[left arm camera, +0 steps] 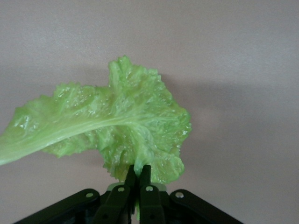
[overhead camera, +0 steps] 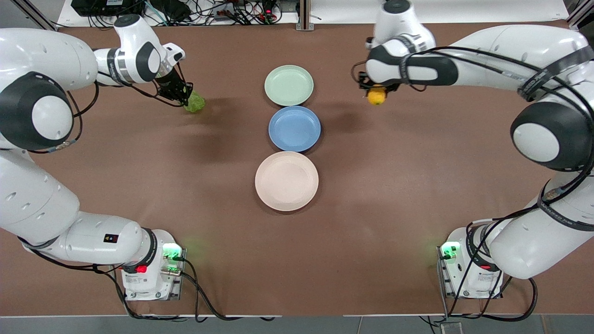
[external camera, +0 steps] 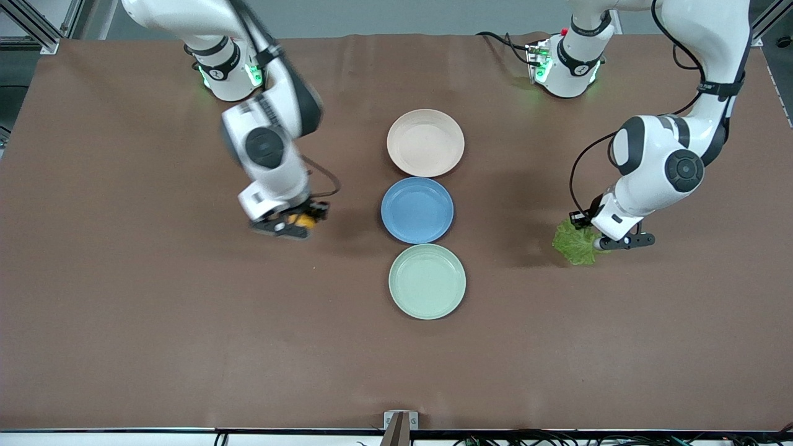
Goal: Pick lemon and lettuce from plates
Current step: 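Carry the lemon away from the plates with the right gripper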
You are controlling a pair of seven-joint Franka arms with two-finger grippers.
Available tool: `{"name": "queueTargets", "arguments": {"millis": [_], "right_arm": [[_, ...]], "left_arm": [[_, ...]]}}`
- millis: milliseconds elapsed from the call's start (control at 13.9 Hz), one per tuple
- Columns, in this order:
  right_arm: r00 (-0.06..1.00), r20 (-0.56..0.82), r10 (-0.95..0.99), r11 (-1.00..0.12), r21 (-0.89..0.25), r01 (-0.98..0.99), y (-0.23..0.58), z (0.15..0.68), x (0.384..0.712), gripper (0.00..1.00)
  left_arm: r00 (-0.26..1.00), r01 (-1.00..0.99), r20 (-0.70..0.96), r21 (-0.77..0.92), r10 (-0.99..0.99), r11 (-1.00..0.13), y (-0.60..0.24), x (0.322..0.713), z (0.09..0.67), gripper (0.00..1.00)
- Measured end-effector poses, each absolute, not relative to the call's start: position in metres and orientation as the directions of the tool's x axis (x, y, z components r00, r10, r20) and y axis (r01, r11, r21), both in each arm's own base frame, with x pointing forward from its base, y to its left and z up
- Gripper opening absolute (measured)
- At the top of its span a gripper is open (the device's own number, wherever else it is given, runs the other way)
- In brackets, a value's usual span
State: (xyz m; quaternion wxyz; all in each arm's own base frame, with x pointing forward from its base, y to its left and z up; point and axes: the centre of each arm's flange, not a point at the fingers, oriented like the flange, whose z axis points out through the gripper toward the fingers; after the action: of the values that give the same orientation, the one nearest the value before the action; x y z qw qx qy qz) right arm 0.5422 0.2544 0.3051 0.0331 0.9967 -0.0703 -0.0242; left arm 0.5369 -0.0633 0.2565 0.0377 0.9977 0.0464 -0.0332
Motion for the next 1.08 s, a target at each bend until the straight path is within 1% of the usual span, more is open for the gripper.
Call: {"name": "queueTargets", "arguments": {"millis": [216, 505, 793, 938, 1082], "right_arm": [[0.998, -0.040, -0.056, -0.997, 0.048, -0.054, 0.164, 0.275, 0.556, 0.63], [1.000, -0.005, 0.024, -0.999, 0.030, 0.024, 0.078, 0.239, 0.554, 0.63], [0.999, -0.019, 0.035, -0.999, 0.017, 0.035, 0.037, 0.203, 0.555, 0.63], [0.999, -0.024, 0.044, -0.998, -0.037, 0.043, 0.031, 0.192, 0.556, 0.63], [0.998, -0.014, 0.064, -0.993, -0.096, 0.063, 0.024, 0.191, 0.561, 0.63]], "left_arm": [[0.994, 0.092, -0.064, 0.069, 0.088, -0.993, -0.064, 0.530, 0.239, 0.05], [0.995, 0.079, -0.064, 0.064, 0.074, -0.995, -0.063, 0.522, 0.221, 0.05], [0.996, 0.057, -0.066, 0.064, 0.053, -0.996, -0.061, 0.519, 0.216, 0.06], [0.996, 0.055, -0.068, 0.064, 0.051, -0.996, -0.061, 0.518, 0.215, 0.07], [0.997, 0.055, -0.063, 0.064, 0.051, -0.996, -0.061, 0.519, 0.215, 0.24]]}}
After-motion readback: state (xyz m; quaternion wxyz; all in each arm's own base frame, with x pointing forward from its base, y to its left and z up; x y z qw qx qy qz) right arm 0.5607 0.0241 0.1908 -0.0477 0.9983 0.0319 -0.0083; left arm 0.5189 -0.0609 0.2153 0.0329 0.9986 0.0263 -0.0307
